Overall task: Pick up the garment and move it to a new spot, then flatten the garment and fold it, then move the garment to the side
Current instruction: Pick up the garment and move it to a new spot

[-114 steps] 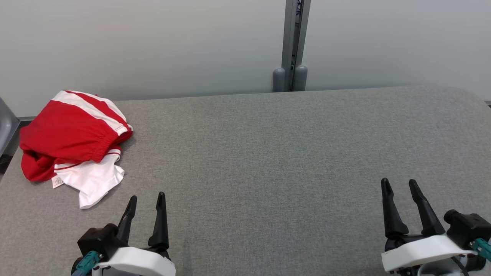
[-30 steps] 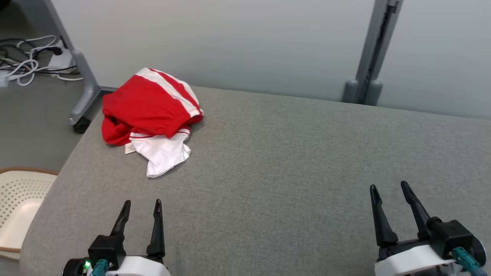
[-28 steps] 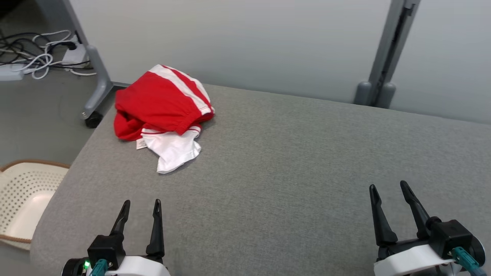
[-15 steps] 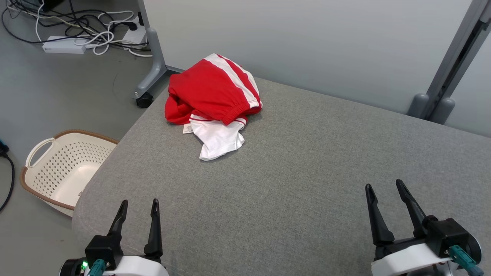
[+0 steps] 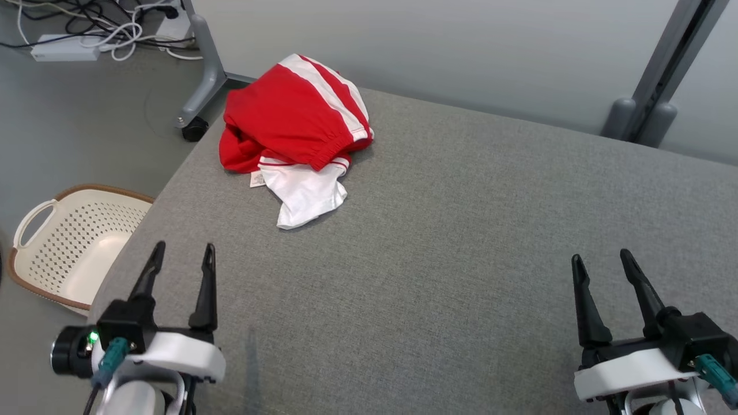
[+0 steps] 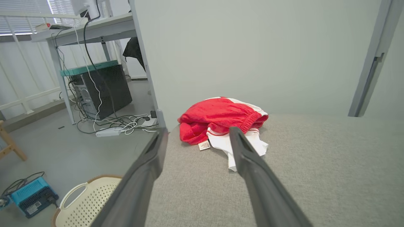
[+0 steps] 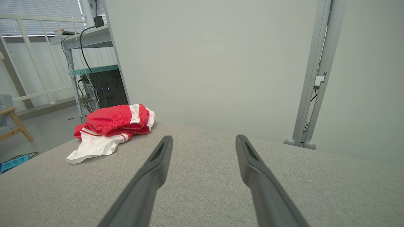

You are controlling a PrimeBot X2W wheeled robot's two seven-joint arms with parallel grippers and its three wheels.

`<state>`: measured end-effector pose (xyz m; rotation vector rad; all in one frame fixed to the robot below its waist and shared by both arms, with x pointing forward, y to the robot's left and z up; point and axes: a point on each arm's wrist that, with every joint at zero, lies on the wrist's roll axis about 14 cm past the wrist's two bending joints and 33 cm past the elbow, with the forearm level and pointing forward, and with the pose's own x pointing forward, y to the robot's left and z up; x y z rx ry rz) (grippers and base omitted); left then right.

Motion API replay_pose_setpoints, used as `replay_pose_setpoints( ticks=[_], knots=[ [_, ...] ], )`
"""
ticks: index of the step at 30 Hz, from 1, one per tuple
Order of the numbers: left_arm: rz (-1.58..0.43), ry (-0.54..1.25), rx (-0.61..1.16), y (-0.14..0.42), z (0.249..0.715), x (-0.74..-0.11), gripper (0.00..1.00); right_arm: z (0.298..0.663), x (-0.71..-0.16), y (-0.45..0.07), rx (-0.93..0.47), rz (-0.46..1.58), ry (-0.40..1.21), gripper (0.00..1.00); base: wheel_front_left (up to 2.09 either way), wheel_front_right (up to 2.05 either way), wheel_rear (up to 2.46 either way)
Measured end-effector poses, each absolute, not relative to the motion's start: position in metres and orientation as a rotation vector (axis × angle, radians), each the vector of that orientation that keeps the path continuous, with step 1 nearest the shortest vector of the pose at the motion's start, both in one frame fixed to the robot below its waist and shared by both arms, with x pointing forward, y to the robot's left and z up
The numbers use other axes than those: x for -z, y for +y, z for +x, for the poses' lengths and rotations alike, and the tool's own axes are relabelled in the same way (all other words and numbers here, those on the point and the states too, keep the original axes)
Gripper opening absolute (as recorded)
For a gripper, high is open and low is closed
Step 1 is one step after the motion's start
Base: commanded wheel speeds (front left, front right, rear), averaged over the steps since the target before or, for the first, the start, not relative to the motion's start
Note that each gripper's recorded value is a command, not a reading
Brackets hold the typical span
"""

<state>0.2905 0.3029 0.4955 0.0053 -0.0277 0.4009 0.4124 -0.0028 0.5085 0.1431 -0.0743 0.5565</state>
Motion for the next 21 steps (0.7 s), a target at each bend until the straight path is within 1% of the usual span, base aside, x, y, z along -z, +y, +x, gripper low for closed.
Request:
replay_pose_setpoints(
  ticks=[5, 10, 13, 14, 15, 21],
  knots=[
    [0.118, -0.070, -0.319, 0.318, 0.340, -0.525, 1.00, 0.428, -0.500, -0.012, -0.521, 0.138, -0.068, 1.00, 0.00, 0.00, 0.00],
    [0.224, -0.078, -0.243, 0.334, 0.405, -0.564, 1.00, 0.440, -0.487, -0.022, -0.491, 0.128, -0.049, 1.00, 0.00, 0.00, 0.00],
    [0.258, -0.023, -0.193, 0.334, 0.443, -0.571, 1.00, 0.448, -0.481, -0.031, -0.464, 0.126, -0.043, 1.00, 0.00, 0.00, 0.00],
    [0.225, 0.009, -0.164, 0.328, 0.467, -0.571, 1.00, 0.453, -0.477, -0.038, -0.444, 0.123, -0.038, 1.00, 0.00, 0.00, 0.00],
    [0.200, 0.024, -0.150, 0.324, 0.478, -0.569, 1.00, 0.455, -0.476, -0.041, -0.436, 0.121, -0.038, 1.00, 0.00, 0.00, 0.00],
    [0.224, 0.230, -0.005, 0.289, 0.527, -0.522, 1.00, 0.472, -0.480, -0.065, -0.370, 0.104, -0.079, 1.00, 0.00, 0.00, 0.00]
  ],
)
